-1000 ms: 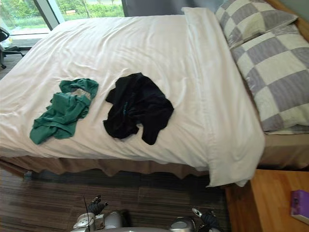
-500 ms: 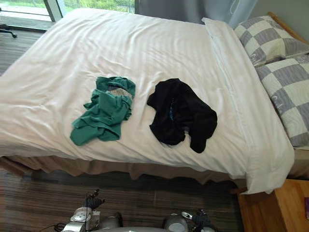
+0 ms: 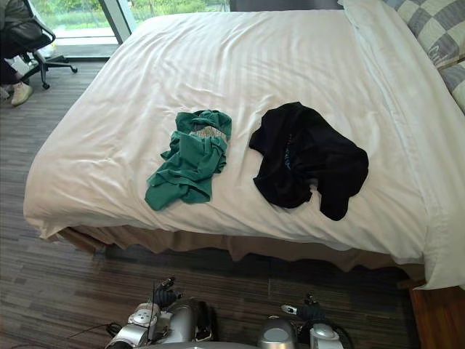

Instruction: Tidy the bed and pick cloth on bed and put in laundry

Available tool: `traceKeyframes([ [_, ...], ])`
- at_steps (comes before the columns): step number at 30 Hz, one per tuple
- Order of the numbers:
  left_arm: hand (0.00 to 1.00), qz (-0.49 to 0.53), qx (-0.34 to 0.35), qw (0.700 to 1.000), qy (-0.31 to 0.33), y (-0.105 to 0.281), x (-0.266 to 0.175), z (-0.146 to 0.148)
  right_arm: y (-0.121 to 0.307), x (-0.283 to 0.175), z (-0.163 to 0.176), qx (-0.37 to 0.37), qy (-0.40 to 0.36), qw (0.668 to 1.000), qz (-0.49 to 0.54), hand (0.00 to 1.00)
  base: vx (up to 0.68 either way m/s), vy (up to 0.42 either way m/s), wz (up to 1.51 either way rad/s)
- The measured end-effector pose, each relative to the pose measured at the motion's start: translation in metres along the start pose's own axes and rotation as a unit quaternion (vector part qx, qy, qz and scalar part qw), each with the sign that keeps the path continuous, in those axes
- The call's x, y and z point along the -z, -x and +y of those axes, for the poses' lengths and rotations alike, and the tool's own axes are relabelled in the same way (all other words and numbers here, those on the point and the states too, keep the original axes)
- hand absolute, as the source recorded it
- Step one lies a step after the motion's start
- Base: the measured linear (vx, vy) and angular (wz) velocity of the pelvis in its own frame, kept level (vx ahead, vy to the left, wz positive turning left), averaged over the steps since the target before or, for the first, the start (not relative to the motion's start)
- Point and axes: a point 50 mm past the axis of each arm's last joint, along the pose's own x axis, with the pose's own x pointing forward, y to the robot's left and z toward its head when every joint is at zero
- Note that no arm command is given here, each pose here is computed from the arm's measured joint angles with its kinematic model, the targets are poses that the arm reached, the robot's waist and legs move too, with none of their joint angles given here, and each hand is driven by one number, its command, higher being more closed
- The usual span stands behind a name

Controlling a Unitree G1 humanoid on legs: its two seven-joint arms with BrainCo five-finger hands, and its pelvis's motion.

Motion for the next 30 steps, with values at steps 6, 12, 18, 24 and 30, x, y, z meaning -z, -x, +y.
traceKeyframes([
  [6,0.0,-0.032,0.026,0.998,-0.057,-0.004,-0.018,-0.013,-0.002,-0.01,0.0,0.001,0.021,1.0,-0.014,0.0,0.07,0.563,0.04],
  [12,0.0,-0.022,-0.008,0.989,-0.148,-0.005,-0.011,0.017,0.002,-0.019,0.053,-0.064,0.021,0.997,-0.03,0.0,0.03,0.654,-0.35],
  [18,0.0,-0.015,-0.005,0.992,-0.128,-0.003,-0.005,0.007,0.001,-0.021,0.048,-0.058,0.014,0.998,-0.035,0.0,-0.02,0.189,0.0],
  [24,0.0,0.045,-0.058,0.997,-0.018,0.01,0.034,0.025,0.005,0.013,0.021,0.007,-0.105,0.994,0.019,0.0,-0.06,0.071,-0.18],
  [30,0.0,0.172,-0.285,0.876,0.35,0.068,0.132,0.096,0.036,0.092,-0.061,0.213,-0.39,0.891,0.094,0.0,0.03,0.041,-0.03],
])
